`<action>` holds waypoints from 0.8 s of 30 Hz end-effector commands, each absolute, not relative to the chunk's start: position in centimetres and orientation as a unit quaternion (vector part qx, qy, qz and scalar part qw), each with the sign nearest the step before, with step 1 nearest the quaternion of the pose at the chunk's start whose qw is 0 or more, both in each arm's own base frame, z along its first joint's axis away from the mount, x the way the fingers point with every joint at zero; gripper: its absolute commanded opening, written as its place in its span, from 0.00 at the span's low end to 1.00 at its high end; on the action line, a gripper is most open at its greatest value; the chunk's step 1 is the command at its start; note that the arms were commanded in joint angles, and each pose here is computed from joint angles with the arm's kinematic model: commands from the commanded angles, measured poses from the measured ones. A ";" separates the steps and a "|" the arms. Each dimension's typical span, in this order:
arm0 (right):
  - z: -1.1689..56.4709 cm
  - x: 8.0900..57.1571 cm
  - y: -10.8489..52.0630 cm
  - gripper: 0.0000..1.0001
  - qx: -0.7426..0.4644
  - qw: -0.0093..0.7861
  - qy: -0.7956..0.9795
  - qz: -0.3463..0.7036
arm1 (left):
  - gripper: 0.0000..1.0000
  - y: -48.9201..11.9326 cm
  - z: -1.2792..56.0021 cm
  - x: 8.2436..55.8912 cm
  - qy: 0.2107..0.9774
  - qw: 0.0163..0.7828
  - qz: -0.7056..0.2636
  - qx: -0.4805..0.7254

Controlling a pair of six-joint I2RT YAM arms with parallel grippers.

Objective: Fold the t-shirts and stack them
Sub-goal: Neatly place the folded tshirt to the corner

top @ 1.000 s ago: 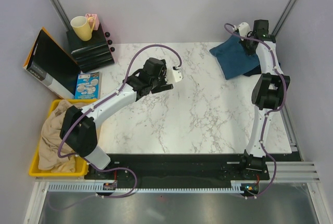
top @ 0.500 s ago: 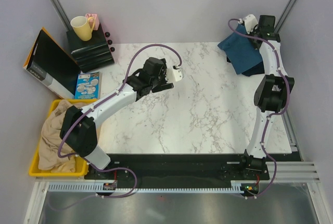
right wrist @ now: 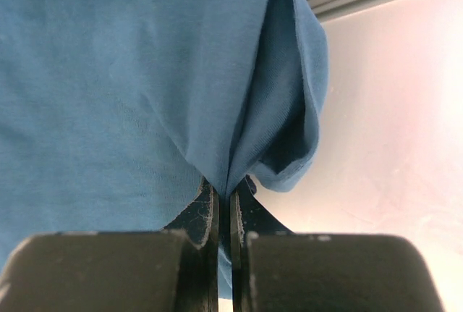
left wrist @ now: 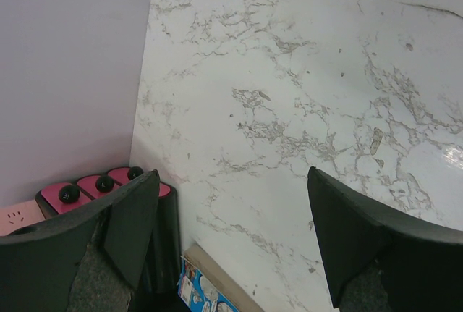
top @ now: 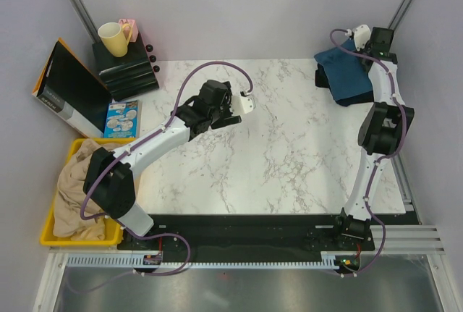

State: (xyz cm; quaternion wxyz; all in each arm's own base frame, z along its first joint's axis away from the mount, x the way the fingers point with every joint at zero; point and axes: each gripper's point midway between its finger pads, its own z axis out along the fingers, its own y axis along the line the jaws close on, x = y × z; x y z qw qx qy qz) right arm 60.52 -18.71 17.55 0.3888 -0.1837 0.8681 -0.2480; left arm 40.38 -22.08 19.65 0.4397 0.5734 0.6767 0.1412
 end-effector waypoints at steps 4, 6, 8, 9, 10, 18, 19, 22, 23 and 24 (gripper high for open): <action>15.8 61.3 -21.5 0.00 -0.146 0.393 0.865 -0.276 | 0.90 -22.2 21.5 40.7 0.665 0.461 0.151 0.568; 15.1 61.4 -21.8 0.00 -0.144 0.390 0.866 -0.277 | 0.90 -22.2 21.5 40.7 0.665 0.460 0.153 0.568; 14.7 61.4 -22.4 0.00 -0.137 0.388 0.866 -0.283 | 0.90 -22.2 21.6 40.7 0.666 0.460 0.153 0.567; 14.6 61.4 -22.6 0.00 -0.136 0.388 0.866 -0.284 | 0.90 -22.2 21.5 40.6 0.665 0.459 0.153 0.569; 14.6 61.4 -22.9 0.00 -0.132 0.390 0.865 -0.287 | 0.90 -22.2 21.4 40.6 0.666 0.457 0.153 0.570; 13.1 61.5 -24.3 0.00 -0.121 0.382 0.865 -0.302 | 0.90 -22.4 21.3 40.5 0.666 0.454 0.154 0.571; 12.8 61.5 -24.5 0.00 -0.120 0.379 0.866 -0.303 | 0.90 -22.4 21.3 40.6 0.667 0.453 0.154 0.572; 12.0 61.4 -24.8 0.05 -0.120 0.369 0.868 -0.309 | 0.90 -22.5 21.2 40.6 0.666 0.452 0.155 0.573; 11.7 61.3 -24.8 0.09 -0.118 0.366 0.870 -0.310 | 0.90 -22.5 21.3 40.6 0.666 0.453 0.155 0.572; 11.6 61.2 -24.9 0.16 -0.116 0.364 0.870 -0.312 | 0.90 -22.5 21.2 40.5 0.667 0.451 0.155 0.573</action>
